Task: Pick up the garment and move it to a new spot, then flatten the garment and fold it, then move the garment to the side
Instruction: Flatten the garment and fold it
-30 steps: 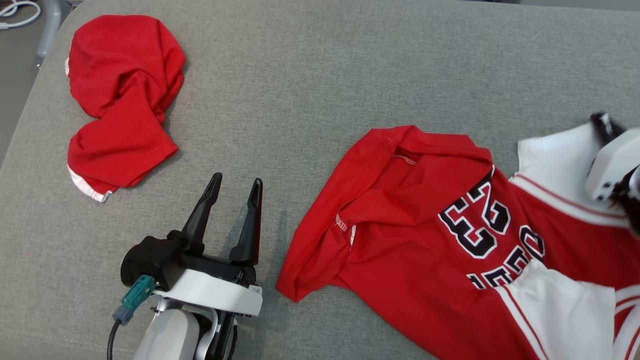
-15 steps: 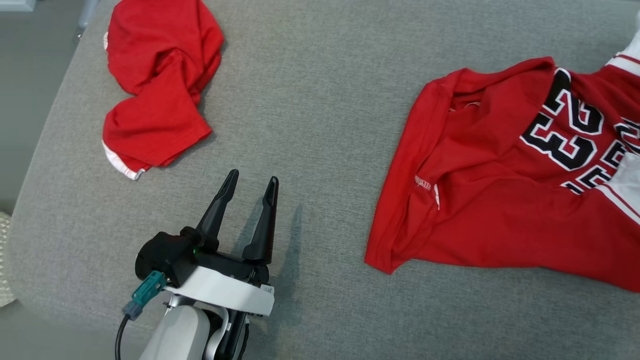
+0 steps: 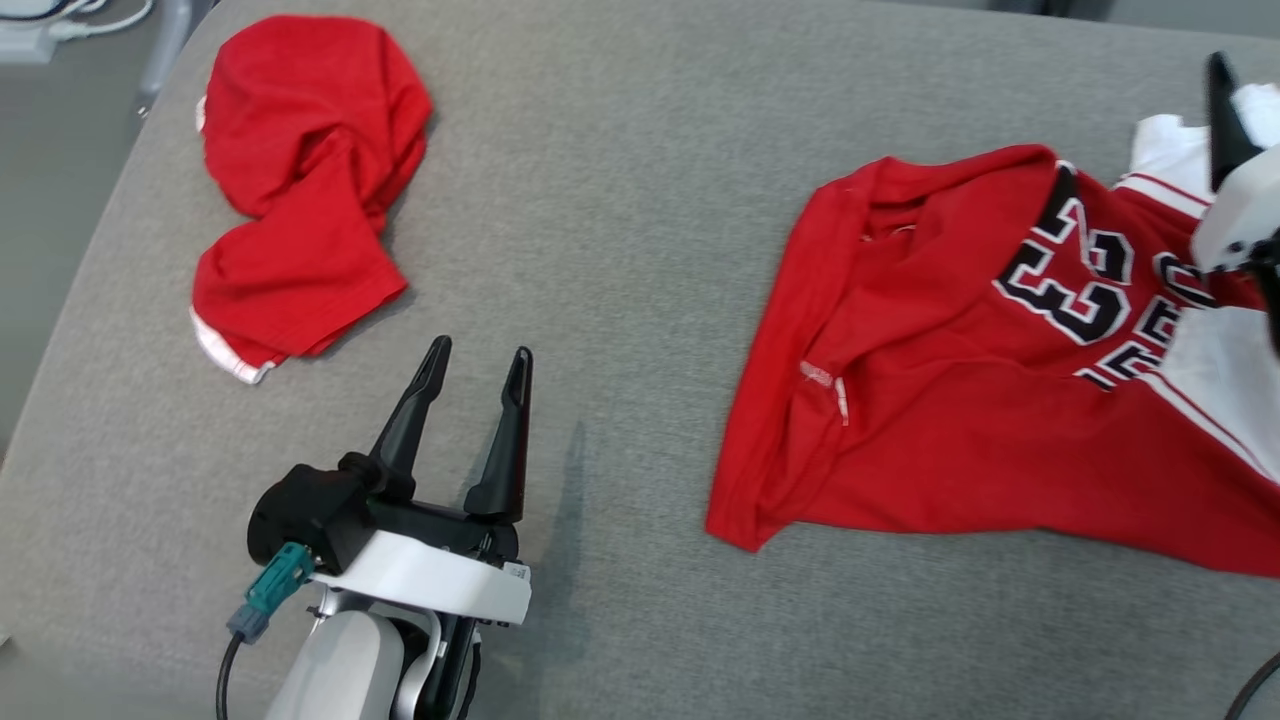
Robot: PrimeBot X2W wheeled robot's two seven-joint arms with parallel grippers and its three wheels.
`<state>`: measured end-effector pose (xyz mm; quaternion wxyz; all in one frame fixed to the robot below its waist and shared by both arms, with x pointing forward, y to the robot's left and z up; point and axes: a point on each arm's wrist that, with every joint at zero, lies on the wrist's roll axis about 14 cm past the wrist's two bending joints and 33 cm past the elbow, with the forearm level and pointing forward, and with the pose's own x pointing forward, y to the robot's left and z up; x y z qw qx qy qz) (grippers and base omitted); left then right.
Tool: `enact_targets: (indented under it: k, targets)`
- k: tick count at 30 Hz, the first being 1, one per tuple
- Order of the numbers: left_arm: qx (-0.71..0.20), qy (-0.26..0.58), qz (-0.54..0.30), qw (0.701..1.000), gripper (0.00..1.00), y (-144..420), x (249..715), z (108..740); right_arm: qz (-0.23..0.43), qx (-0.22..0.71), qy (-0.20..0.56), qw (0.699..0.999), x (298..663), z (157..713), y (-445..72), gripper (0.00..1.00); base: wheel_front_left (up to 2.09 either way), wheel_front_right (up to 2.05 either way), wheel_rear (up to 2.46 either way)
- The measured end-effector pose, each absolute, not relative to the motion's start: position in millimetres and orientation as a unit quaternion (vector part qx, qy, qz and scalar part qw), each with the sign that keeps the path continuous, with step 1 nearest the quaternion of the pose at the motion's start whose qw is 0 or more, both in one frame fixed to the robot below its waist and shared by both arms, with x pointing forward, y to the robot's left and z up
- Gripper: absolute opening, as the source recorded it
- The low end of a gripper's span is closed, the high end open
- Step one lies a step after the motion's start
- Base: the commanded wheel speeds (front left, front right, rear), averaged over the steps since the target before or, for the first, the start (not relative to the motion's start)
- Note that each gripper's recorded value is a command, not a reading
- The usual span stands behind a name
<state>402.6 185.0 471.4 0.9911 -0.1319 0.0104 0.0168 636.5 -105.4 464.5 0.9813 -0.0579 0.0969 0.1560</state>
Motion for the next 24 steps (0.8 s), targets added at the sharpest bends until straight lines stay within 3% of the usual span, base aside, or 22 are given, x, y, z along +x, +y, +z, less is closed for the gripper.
enact_targets:
  k: [8,19,24]
  targets:
    - [-0.134,-0.009,-0.032,0.99,1.0,154,409,485,0.157,-0.004,0.066,0.985,583,478,-111,1.0,0.0,0.0,0.0]
    - [-0.132,-0.002,-0.147,0.98,1.0,78,411,488,0.07,0.071,0.03,0.995,480,478,-177,1.0,0.0,0.0,0.0]
    - [-0.092,0.061,-0.219,0.97,1.0,34,401,448,0.022,0.092,0.019,0.995,445,477,-198,1.0,0.0,0.0,0.0]
